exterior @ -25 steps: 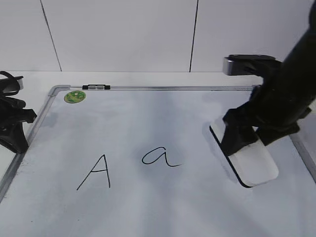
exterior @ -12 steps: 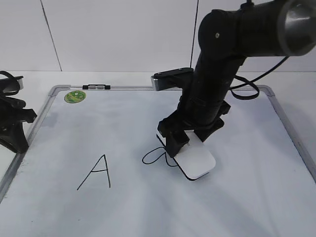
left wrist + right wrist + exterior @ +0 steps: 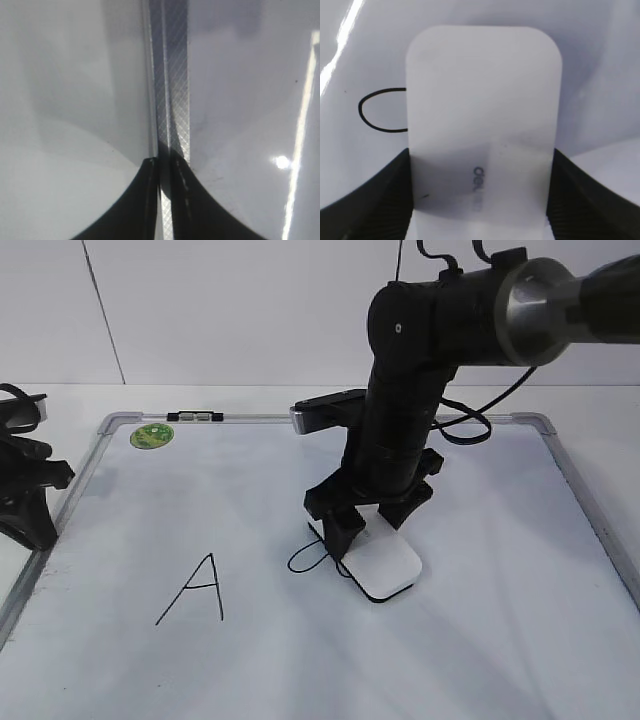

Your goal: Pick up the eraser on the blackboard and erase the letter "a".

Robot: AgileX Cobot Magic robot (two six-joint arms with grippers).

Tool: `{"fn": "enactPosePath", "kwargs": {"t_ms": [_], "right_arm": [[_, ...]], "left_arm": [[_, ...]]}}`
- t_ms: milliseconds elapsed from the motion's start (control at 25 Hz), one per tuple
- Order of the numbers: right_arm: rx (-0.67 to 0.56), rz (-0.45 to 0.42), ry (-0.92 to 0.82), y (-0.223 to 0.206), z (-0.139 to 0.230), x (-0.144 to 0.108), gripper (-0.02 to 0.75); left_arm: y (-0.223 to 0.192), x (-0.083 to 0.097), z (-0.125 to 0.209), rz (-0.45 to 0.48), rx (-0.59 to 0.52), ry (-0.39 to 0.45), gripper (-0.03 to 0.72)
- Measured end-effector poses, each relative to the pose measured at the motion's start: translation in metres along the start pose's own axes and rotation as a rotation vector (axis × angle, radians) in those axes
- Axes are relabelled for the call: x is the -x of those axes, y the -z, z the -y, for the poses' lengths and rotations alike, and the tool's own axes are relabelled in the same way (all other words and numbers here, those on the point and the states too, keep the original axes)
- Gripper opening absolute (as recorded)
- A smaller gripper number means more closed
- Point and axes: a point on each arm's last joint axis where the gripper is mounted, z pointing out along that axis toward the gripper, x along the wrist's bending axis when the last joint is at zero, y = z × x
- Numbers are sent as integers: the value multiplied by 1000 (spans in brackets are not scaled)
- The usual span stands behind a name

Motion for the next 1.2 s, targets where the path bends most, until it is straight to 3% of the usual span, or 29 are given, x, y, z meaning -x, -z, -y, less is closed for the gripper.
{"fn": "enactPosePath", "kwargs": {"t_ms": [240, 560, 680, 920, 1200], "right_arm": [[-24, 31, 52, -3, -2, -12, 571], [-42, -11, 211, -13, 3, -84, 571], [-48, 1, 249, -15, 5, -96, 571], [-40, 82, 176, -14, 3, -85, 571], [-25, 139, 43, -6, -4, -27, 571]], "left_arm": [[0, 0, 0, 0, 0, 0, 38], [0, 0, 0, 2, 0, 1, 38], [0, 0, 0, 2, 0, 1, 38], [0, 0, 0, 5, 1, 4, 38], [0, 0, 0, 5, 1, 4, 38]]}}
